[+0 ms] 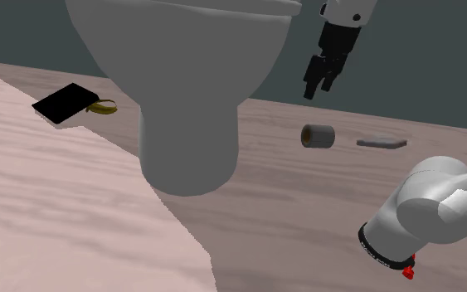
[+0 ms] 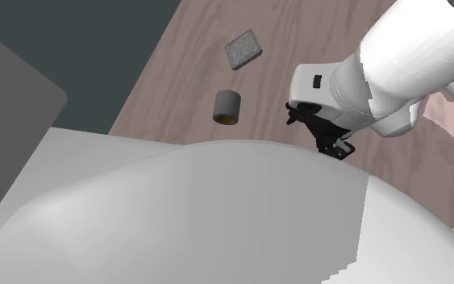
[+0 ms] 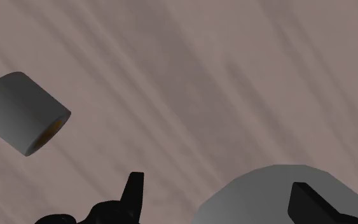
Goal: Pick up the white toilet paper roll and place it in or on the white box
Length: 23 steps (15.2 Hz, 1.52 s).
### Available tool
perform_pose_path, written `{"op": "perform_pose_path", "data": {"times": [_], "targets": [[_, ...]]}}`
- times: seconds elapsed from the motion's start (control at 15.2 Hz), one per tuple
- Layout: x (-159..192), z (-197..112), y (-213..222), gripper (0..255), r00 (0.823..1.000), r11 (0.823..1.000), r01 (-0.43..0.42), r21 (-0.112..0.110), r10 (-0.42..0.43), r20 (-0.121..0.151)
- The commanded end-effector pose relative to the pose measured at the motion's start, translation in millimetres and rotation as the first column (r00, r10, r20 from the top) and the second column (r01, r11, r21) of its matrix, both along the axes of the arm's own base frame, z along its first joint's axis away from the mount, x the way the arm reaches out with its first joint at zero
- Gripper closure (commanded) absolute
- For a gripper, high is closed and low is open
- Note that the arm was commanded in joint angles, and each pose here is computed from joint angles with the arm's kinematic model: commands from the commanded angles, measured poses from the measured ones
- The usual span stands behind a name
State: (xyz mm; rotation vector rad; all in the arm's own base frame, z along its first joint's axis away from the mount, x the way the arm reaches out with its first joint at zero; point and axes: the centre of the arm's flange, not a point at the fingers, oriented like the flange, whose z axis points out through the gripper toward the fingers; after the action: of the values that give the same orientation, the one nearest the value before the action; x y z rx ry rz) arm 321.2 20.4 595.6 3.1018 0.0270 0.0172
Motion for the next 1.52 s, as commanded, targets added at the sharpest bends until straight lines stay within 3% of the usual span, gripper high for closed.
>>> {"op": "perform_pose_path", "data": {"times": [0.0, 0.33, 0.73, 1.06, 1.45], "targets": [[0, 0, 0, 0, 1.000, 1.000, 0.000, 0.000, 0.000, 0.000], [18, -47, -36, 0, 0.991, 0.990, -0.130, -0.059, 0.127, -0.052], [43, -101, -80, 0, 0.955, 0.951, -0.286, -0.120, 0.271, -0.124], [66, -145, -116, 0, 0.905, 0.897, -0.412, -0.161, 0.381, -0.189], [98, -196, -159, 0, 0.823, 0.808, -0.554, -0.198, 0.498, -0.273]]}}
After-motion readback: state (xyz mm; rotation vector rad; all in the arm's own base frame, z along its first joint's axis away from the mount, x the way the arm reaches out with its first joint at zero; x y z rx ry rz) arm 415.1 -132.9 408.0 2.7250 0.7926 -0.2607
